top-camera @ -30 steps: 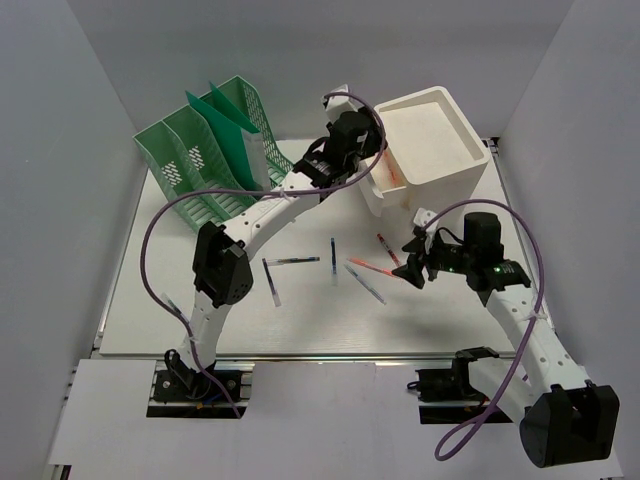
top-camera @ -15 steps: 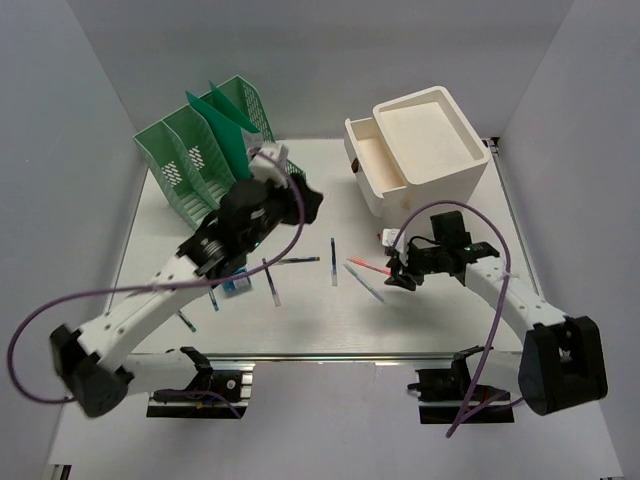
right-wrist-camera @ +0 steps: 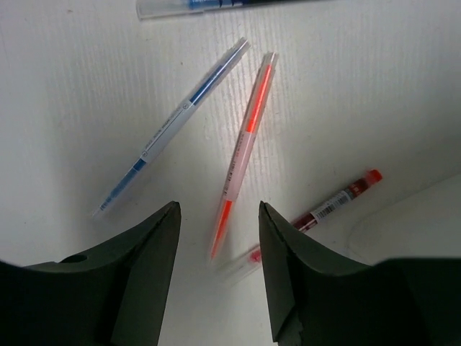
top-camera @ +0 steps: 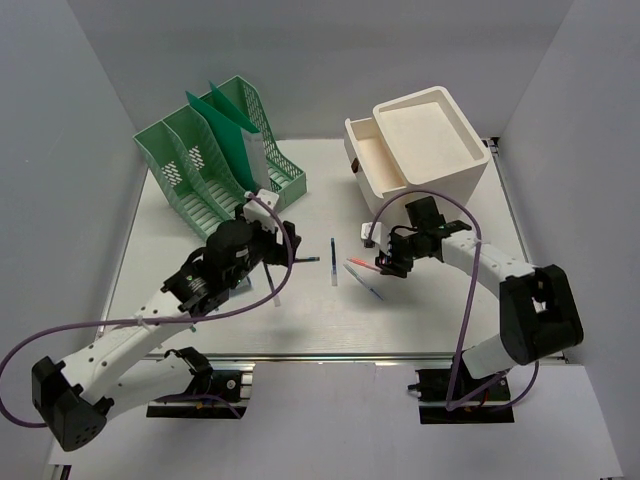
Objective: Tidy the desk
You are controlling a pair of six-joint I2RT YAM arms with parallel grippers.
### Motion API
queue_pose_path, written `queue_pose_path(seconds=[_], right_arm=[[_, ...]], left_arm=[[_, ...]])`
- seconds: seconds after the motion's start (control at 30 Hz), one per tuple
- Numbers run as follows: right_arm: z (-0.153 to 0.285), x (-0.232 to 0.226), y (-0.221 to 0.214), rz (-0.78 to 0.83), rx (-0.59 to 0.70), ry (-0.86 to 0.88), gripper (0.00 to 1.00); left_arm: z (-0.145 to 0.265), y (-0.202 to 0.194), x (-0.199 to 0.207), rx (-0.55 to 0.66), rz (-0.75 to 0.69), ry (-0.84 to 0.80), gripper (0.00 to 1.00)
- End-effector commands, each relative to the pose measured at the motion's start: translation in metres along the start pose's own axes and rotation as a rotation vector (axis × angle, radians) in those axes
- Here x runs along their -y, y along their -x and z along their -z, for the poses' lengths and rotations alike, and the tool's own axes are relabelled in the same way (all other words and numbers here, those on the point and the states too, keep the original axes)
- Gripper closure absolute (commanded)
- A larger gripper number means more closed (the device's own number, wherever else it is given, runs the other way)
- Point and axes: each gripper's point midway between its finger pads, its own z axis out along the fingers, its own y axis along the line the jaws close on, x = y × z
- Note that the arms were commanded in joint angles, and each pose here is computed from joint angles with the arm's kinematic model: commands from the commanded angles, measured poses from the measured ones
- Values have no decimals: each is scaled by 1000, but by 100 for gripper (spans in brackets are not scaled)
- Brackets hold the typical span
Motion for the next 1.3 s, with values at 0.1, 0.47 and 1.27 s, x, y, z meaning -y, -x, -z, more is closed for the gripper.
queue_pose_path(seconds=[0.1,0.47,1.27], right_arm=[[-14,9,-4,1,-52,7,48],[-38,4,-23,-35,-122,60,52],[-30,10,-23,-230,-167,-68,100]], left_arm=[[14,18,-6,84,-30,3,14],[13,17,-12,80,-41,38,14],[11,12,-15,95,-45,49,14]])
